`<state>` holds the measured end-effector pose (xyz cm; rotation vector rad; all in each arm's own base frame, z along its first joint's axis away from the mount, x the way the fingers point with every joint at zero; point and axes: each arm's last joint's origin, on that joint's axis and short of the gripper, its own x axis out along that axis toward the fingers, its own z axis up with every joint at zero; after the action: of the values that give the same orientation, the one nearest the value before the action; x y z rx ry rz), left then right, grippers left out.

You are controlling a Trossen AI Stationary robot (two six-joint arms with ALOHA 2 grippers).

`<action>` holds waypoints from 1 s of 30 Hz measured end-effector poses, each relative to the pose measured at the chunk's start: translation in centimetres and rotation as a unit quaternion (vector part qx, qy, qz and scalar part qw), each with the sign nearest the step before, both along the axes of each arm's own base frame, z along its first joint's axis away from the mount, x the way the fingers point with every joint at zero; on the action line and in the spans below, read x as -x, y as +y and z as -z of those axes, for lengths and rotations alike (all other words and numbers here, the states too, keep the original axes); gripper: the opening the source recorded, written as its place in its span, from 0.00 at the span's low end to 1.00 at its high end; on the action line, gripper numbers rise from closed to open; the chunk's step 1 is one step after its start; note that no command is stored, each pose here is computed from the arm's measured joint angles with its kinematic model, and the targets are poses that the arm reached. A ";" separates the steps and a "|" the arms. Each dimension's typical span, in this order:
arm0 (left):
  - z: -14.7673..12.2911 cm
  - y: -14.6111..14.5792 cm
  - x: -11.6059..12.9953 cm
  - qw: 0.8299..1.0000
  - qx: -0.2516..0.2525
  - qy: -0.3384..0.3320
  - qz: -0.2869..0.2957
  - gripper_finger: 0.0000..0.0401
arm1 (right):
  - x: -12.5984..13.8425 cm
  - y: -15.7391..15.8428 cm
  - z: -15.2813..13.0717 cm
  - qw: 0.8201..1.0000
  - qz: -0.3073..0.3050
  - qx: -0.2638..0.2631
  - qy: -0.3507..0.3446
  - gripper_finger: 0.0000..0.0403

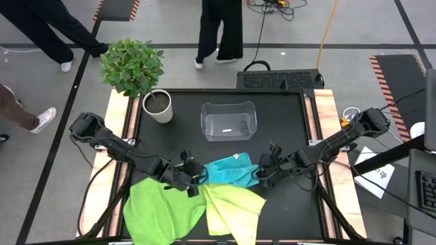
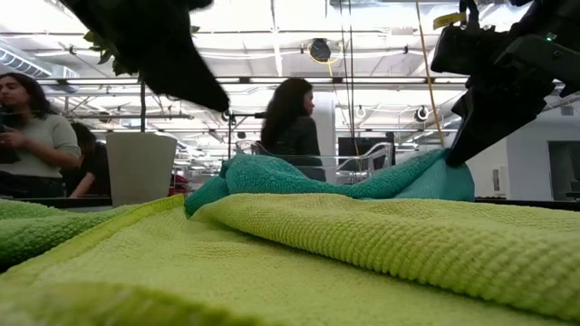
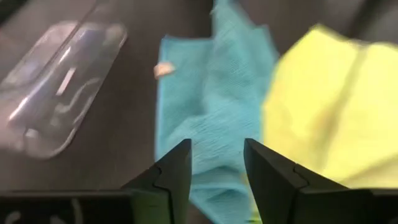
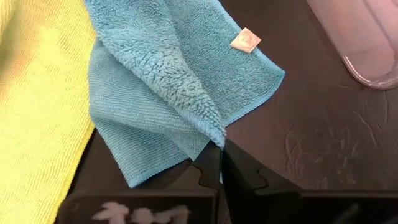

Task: Fold microfiber towels
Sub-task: Fold the blue towel

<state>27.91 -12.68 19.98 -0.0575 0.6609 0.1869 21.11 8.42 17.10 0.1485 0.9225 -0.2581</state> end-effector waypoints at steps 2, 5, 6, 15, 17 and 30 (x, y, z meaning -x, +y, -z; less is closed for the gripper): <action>-0.2 -0.5 0.7 1.000 -0.001 0.006 0.011 0.38 | 0.0 0.0 0.0 1.000 -0.005 -0.002 -0.001 0.00; -0.8 -1.6 1.3 1.000 -0.001 -0.007 0.022 0.38 | 0.1 0.4 -0.2 0.999 -0.029 -0.020 0.003 0.00; -0.8 -2.0 1.6 1.000 -0.011 -0.011 0.025 0.38 | 0.1 0.6 -0.3 0.999 -0.042 -0.030 0.000 0.00; -0.8 -3.2 2.9 0.995 -0.081 -0.001 0.058 0.38 | -0.1 2.3 -0.8 0.987 -0.142 -0.065 -0.025 0.09; -0.6 -3.0 3.0 0.995 -0.082 0.011 0.057 0.38 | -0.1 2.3 -0.8 0.987 -0.143 -0.067 -0.024 0.15; -0.3 -1.7 2.5 0.994 -0.097 0.030 0.037 0.38 | -0.8 1.1 -1.5 0.991 -0.093 -0.078 -0.059 0.48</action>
<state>25.41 -14.34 20.33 0.1594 0.7014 0.1811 21.89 9.53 18.62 0.2189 0.8316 -0.0043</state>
